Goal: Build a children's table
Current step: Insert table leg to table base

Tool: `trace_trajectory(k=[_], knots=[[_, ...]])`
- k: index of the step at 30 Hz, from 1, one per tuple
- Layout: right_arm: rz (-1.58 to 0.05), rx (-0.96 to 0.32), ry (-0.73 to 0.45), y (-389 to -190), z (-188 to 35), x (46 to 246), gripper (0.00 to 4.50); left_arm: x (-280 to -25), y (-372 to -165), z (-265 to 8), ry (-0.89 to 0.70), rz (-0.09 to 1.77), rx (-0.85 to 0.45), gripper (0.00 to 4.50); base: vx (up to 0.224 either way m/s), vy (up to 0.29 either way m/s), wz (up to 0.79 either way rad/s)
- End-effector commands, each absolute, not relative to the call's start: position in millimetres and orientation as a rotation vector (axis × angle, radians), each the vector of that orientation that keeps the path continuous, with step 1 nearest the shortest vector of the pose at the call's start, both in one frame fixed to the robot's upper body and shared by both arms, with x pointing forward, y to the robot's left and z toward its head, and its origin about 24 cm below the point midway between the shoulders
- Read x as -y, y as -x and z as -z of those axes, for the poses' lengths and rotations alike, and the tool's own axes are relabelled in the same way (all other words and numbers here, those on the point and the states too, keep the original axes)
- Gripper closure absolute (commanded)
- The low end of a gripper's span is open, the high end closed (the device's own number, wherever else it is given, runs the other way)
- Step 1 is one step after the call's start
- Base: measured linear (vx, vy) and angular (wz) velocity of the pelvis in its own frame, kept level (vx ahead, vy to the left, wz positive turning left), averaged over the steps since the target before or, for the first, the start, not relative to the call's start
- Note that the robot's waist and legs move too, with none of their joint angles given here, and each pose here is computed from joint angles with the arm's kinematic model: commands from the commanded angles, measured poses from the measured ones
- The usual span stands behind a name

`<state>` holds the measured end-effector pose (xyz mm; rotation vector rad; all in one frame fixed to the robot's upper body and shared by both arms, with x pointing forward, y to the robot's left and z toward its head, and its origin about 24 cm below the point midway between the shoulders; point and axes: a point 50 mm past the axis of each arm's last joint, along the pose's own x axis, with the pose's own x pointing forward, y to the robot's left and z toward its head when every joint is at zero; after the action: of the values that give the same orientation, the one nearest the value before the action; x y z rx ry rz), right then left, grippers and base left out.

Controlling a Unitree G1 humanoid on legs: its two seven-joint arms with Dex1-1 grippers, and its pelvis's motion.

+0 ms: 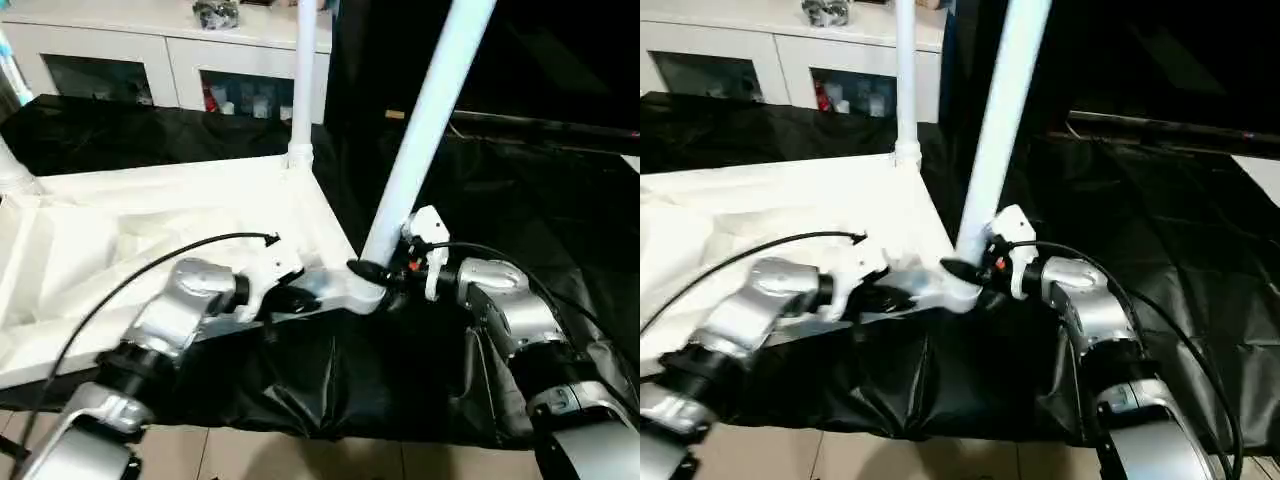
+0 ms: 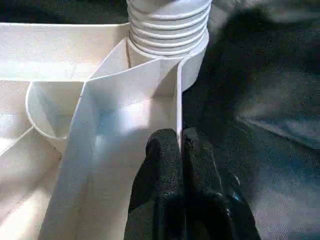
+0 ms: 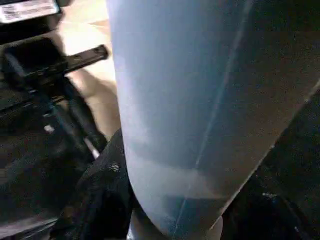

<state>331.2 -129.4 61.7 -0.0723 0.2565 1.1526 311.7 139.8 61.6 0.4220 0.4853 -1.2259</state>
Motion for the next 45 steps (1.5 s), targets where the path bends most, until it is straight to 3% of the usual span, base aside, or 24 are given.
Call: trace_trajectory(k=[1, 11, 16, 25, 27, 31, 37, 45], knots=[[-1.179, -0.42, 0.064, -318.7, -34.2, 139.3, 2.61, -141.7, -314.3, -85.6, -0.463, 1.258, -0.376, 4.5, 0.0, 0.0, 0.0], [-1.39, -0.41, 0.091, -306.3, -37.7, 133.1, 2.61, -153.8, -312.4, -102.8, -0.496, 1.322, -0.367, 4.5, 0.0, 0.0, 0.0], [-1.353, -0.376, 0.065, -313.1, -41.8, 129.1, 2.61, -152.0, -320.7, -107.0, -0.463, 1.231, -0.345, 4.5, 0.0, 0.0, 0.0], [-0.997, -0.368, 0.102, -341.7, -37.8, 121.9, 2.61, -137.8, -330.7, -113.3, -0.409, 1.051, -0.333, 4.5, 0.0, 0.0, 0.0], [-0.79, -0.386, 0.089, -356.2, -37.7, 115.6, 2.61, -123.4, -340.5, -118.8, -0.392, 0.897, -0.318, 4.5, 0.0, 0.0, 0.0], [-0.618, -0.437, 0.024, -364.6, -34.5, 105.7, 2.61, -99.0, -345.7, -124.2, -0.359, 0.781, -0.295, 4.5, 0.0, 0.0, 0.0], [-0.56, -0.45, -0.051, -367.4, -35.4, 96.0, 2.61, -80.7, -344.0, -120.6, -0.371, 0.802, -0.267, 4.5, 0.0, 0.0, 0.0], [-0.542, -0.444, -0.063, -369.3, -36.3, 90.5, 2.62, -83.0, -342.9, -115.1, -0.39, 0.781, -0.294, 4.5, 0.0, 0.0, 0.0]])
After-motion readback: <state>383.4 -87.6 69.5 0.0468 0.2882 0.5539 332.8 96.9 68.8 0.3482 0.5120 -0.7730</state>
